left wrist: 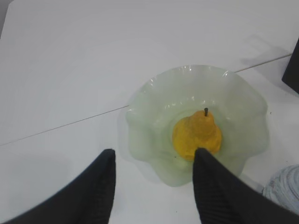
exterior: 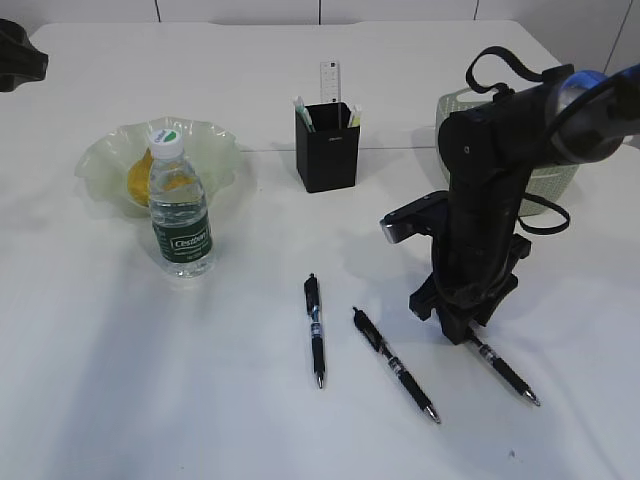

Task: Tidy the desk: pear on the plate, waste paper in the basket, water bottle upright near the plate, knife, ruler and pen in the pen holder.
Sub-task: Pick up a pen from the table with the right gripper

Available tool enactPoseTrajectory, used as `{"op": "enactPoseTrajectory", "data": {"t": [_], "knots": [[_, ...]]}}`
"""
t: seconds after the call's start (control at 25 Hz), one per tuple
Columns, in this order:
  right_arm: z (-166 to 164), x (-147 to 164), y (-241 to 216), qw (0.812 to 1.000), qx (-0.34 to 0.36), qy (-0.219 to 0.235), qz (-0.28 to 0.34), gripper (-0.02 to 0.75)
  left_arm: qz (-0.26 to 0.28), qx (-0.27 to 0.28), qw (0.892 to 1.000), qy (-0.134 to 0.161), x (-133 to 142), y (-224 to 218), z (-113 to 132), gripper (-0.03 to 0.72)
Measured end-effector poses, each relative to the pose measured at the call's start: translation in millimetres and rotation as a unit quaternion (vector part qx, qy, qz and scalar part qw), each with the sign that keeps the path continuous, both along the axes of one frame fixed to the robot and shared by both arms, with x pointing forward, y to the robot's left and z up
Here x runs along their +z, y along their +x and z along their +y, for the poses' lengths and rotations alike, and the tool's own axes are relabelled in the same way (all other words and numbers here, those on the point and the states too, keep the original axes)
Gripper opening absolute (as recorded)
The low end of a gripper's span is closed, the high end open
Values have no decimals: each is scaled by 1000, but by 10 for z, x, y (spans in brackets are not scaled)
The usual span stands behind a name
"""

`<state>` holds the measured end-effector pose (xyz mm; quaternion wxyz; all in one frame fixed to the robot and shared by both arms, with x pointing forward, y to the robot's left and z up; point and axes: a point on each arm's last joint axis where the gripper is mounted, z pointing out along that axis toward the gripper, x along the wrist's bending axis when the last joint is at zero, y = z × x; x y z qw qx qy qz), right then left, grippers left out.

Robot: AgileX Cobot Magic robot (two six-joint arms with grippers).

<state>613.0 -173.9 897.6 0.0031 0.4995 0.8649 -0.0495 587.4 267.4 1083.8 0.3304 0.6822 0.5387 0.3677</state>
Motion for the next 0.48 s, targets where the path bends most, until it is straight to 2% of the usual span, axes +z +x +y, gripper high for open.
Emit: {"op": "enactPoseTrajectory", "data": {"t": [0.16, 0.48], "knots": [[0, 0, 0, 1000, 0, 0, 0, 314, 0, 0, 1000, 0, 0, 0, 0, 377], [20, -9, 9, 1000, -5, 11, -5, 157, 0, 0, 1000, 0, 0, 0, 0, 377]]}}
